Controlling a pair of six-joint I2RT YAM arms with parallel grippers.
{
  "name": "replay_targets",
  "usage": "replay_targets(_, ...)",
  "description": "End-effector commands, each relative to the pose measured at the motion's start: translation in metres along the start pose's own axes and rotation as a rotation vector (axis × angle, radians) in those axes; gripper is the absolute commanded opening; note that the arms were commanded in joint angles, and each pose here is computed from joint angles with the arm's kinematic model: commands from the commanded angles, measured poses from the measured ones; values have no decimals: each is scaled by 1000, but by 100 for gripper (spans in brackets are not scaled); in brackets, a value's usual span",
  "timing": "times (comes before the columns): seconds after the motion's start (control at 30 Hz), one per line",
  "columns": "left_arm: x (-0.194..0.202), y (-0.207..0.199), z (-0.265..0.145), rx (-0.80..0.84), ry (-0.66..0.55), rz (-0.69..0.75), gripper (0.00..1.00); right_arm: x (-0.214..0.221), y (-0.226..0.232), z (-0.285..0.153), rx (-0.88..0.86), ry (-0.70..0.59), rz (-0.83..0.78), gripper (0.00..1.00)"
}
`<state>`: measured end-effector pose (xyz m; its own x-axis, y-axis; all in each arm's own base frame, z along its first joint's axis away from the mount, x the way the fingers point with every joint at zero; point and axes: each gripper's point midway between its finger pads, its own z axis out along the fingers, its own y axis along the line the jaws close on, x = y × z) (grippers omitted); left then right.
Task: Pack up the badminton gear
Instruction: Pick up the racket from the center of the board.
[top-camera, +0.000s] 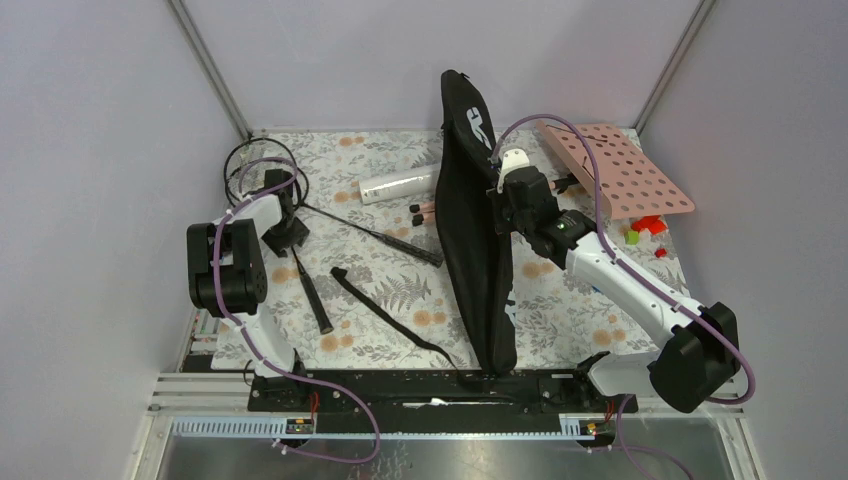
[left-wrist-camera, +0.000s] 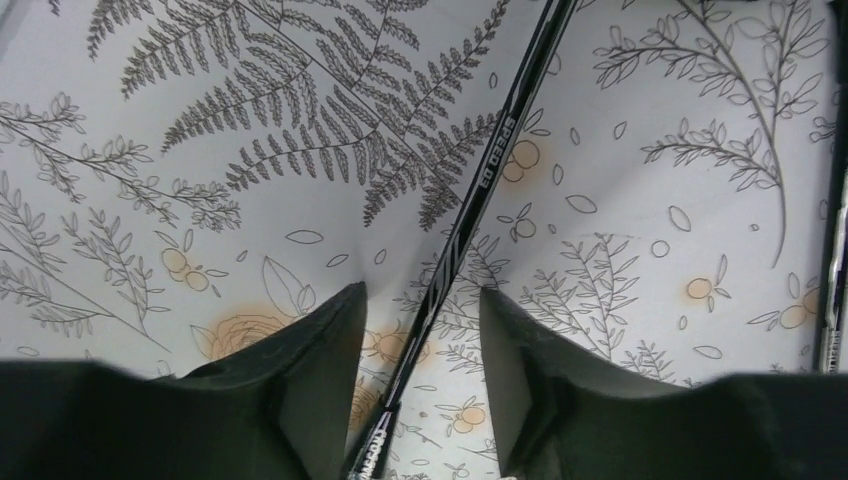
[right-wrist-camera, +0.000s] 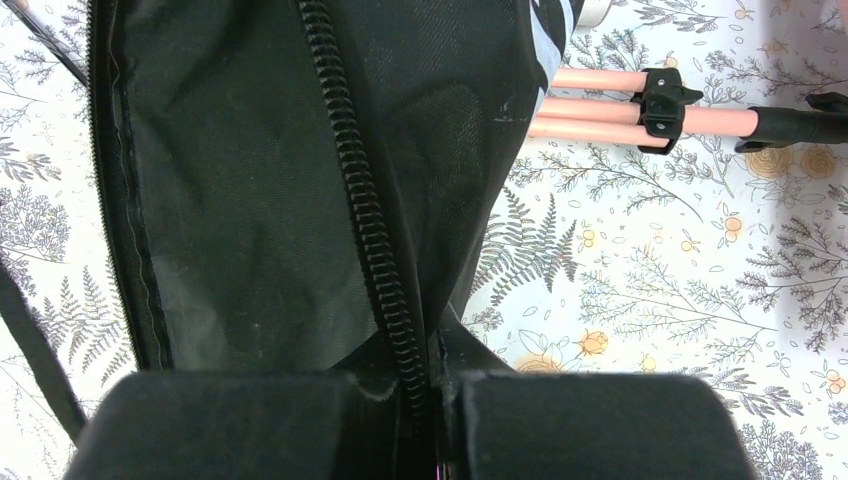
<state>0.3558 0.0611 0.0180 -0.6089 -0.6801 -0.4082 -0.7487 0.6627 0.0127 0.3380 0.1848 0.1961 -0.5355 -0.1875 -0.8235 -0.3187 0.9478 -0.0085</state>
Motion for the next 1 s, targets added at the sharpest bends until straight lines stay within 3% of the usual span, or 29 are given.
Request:
replay_targets(0.0,-7,7,3,-41,-13,45,37,-28,-3,-11,-10,-118,21,0)
replay_targets(0.1,-7,6,2,-19,-22,53,3,-29,-6,-14,-6,-128,25,0)
replay_targets(0.13,-6,4,1,-6,-26,55,0,-30,-7,-15,-5,-134,29,0)
replay_targets(0.3,-5,-15,-13,142,-53,65,0,-29,-11,-17,2,-143,34,0)
replay_targets(0.47,-8,-28,-57,213,-200,135,0,-28,-22,-15,54,-139,48,0)
replay_targets(0.7,18,-68,-131,318,-416,264,0,-25,-23,-7,66,-115,53,0)
replay_targets(0.83,50,-94,-156,390,-467,346,0,-23,-24,-1,77,-87,50,0)
replay_targets(0.97,98,-127,-170,532,-434,435,0,-20,-22,5,73,-69,51,0)
